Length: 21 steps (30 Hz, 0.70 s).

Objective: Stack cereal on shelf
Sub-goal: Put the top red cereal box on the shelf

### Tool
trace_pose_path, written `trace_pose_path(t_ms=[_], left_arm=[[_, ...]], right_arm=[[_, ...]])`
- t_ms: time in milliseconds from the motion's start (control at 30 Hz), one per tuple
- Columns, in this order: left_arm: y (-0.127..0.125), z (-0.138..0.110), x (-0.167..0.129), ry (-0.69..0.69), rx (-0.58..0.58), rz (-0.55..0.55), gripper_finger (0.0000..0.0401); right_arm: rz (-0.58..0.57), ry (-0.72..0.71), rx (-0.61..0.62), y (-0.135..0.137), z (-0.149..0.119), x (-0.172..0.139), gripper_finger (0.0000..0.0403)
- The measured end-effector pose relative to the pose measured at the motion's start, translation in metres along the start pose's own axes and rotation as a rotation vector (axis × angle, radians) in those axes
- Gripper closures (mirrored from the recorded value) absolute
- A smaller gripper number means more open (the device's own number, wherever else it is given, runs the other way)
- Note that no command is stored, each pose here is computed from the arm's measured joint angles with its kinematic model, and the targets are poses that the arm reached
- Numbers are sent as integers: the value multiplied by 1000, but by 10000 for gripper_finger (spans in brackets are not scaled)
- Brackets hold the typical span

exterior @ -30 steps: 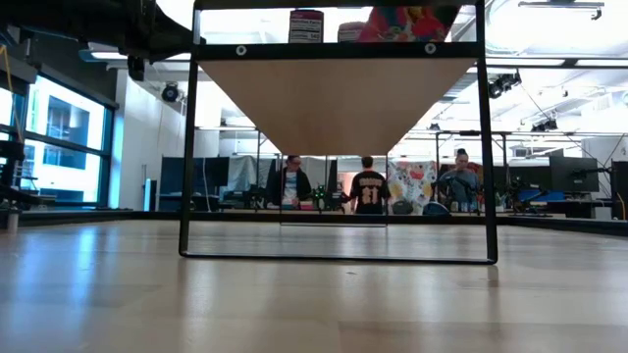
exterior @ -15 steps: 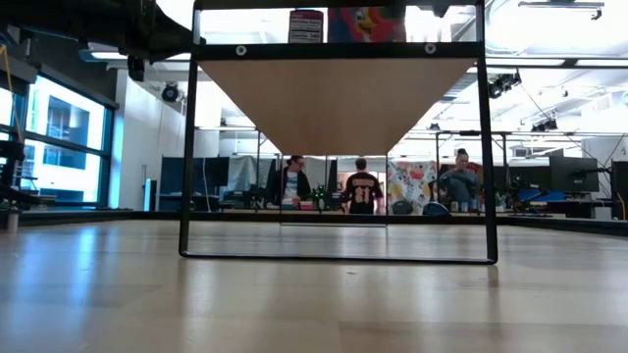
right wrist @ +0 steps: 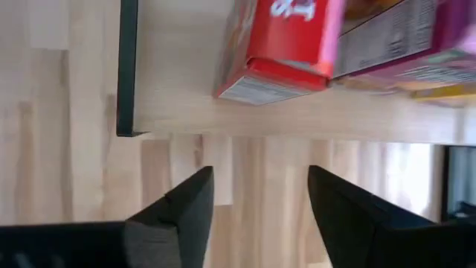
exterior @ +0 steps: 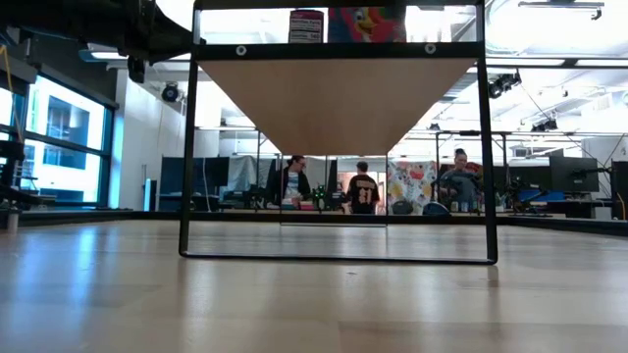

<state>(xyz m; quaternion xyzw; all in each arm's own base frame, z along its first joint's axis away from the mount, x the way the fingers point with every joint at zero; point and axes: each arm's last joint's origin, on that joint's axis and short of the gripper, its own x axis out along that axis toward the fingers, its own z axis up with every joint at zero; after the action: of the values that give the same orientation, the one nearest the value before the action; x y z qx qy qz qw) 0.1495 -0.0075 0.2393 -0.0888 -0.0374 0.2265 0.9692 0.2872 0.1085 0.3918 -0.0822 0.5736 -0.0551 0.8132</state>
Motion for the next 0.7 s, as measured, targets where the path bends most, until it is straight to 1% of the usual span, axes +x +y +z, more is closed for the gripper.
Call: trace_pose_path(t_ms=[67,133,233,333,367,400,467,567,633,700], left_arm=[[0,-1,0,6,-10,-7,401],[0,-1,0,8,-12,-16,401],[0,-1,0,9,-11,-17,401],[0,-1,0,10,-10,-17,401],[0,-1,0,10,-10,-17,401],[0,-1,0,10,-10,-16,401],[0,-1,0,10,-10,-17,401],[0,-1,0,10,-10,-17,401],[0,-1,0,10,-10,-17,401],[0,-1,0,10,-10,-18,401]], right_arm=[[-20,-31,16,0,-4,-8,238],[-15,-54,37,2,-9,-16,266],[-42,-85,54,7,-22,-22,319],[-82,-105,79,16,-44,-14,381],[-79,-127,89,20,-51,-8,392],[-61,-160,97,25,-57,-1,394],[-6,-262,138,32,-66,12,385],[33,-460,204,40,-68,31,389],[66,-528,196,44,-68,47,399],[121,-562,185,49,-69,62,399]])
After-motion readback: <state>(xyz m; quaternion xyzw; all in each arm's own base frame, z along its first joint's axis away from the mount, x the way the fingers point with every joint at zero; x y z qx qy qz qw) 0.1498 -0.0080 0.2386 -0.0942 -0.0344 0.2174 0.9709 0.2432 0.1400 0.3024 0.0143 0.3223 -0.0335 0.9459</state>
